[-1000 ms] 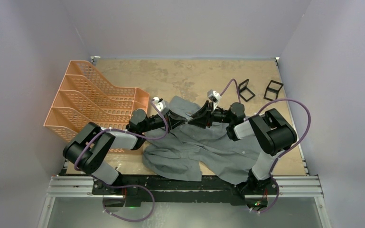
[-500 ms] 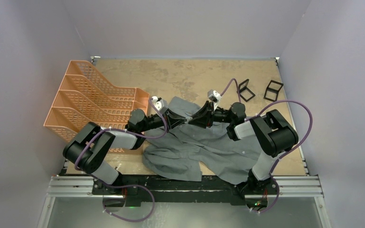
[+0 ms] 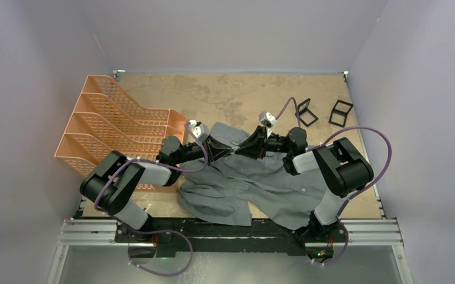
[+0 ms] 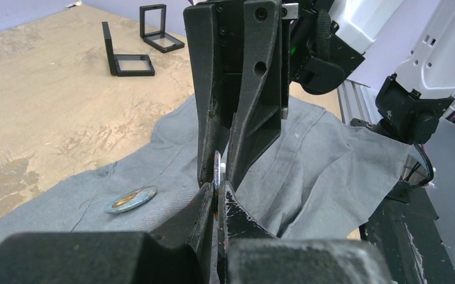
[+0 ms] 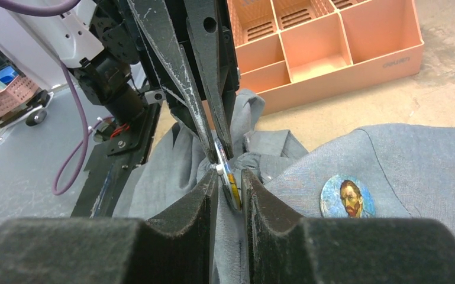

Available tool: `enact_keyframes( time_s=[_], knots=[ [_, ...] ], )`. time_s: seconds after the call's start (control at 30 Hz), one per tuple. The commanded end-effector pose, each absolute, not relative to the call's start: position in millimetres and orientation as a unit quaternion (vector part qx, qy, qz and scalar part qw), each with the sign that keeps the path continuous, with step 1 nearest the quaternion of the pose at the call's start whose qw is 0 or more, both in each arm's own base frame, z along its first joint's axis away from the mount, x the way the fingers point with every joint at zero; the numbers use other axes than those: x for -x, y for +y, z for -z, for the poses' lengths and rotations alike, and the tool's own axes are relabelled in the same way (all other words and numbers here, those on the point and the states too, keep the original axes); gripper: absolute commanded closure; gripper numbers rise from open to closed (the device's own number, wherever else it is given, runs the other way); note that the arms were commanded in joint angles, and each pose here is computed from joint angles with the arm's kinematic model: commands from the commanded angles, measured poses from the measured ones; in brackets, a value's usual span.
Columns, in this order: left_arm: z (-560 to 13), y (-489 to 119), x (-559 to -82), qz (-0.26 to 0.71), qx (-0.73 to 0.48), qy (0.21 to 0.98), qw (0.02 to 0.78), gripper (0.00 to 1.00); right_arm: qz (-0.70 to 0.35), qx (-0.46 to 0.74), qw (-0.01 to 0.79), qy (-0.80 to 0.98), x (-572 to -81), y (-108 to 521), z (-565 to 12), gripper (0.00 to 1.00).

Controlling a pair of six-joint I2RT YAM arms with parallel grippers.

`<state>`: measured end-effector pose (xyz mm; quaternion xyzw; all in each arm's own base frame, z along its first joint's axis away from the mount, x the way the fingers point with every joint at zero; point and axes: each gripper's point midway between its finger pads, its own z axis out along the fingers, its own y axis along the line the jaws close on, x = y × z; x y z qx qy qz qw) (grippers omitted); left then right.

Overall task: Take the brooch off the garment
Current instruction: Remove the brooch from the clothes.

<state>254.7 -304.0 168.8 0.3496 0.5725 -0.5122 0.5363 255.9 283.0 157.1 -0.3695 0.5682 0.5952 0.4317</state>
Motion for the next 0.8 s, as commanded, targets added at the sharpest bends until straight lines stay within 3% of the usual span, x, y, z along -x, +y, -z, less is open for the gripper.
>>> enact_keyframes(
  time_s=[0.0, 0.77],
  knots=[
    [-177.8, -304.3, -250.3, 0.523, -0.362, 0.549, 0.542, 1.0, -0.537, 0.473, 0.588, 0.377, -239.9, 277.6, -233.0, 0.77],
    [-190.7, -299.3, -248.5, 0.537, -0.358, 0.533, 0.548, 1.0, -0.535, 0.481, 0.582, 0.379, -239.0, 277.8, -223.7, 0.74]
  ],
)
